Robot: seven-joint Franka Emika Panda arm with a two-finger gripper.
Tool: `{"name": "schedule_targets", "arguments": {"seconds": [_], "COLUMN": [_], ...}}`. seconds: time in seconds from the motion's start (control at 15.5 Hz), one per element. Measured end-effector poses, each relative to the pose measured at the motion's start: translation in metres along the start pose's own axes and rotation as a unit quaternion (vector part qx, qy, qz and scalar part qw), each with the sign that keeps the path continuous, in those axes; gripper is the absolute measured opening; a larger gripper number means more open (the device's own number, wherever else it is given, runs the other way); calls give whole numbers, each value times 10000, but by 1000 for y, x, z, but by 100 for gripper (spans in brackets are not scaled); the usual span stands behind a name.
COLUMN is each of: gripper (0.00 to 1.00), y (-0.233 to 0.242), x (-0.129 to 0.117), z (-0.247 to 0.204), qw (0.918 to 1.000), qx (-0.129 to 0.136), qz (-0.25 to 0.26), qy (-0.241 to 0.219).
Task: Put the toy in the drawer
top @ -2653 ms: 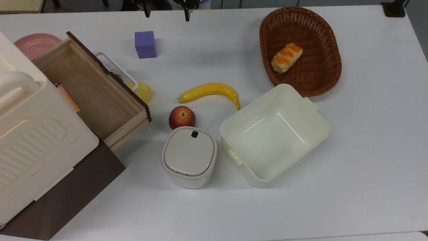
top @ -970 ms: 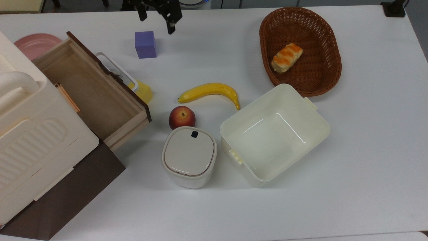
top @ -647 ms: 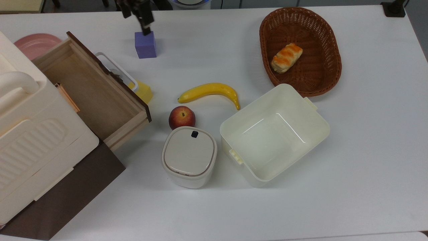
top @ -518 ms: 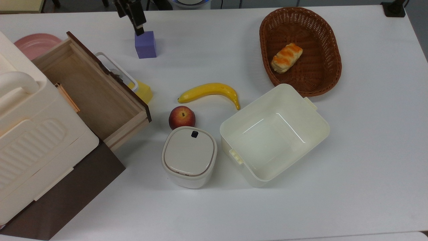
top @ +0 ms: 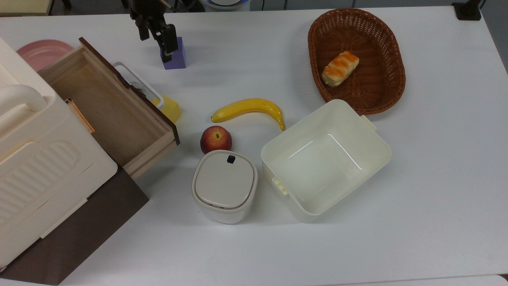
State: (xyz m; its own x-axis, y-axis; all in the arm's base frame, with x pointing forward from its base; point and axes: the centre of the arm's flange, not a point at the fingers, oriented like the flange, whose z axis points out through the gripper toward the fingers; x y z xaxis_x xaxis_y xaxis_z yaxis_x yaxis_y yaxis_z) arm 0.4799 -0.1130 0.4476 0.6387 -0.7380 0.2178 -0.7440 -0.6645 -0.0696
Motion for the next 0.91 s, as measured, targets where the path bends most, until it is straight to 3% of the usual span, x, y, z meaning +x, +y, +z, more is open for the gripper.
{"name": "schedule_targets", "arguments": {"seconds": [0.58,0.91], "gripper": [100,100], "y": [-5,-1], "x": [-6,-2], "z": [57,77], "qw": [9939,9907], "qx": [-801,-979], "qz": [-130,-242], "qy": [752,909]}}
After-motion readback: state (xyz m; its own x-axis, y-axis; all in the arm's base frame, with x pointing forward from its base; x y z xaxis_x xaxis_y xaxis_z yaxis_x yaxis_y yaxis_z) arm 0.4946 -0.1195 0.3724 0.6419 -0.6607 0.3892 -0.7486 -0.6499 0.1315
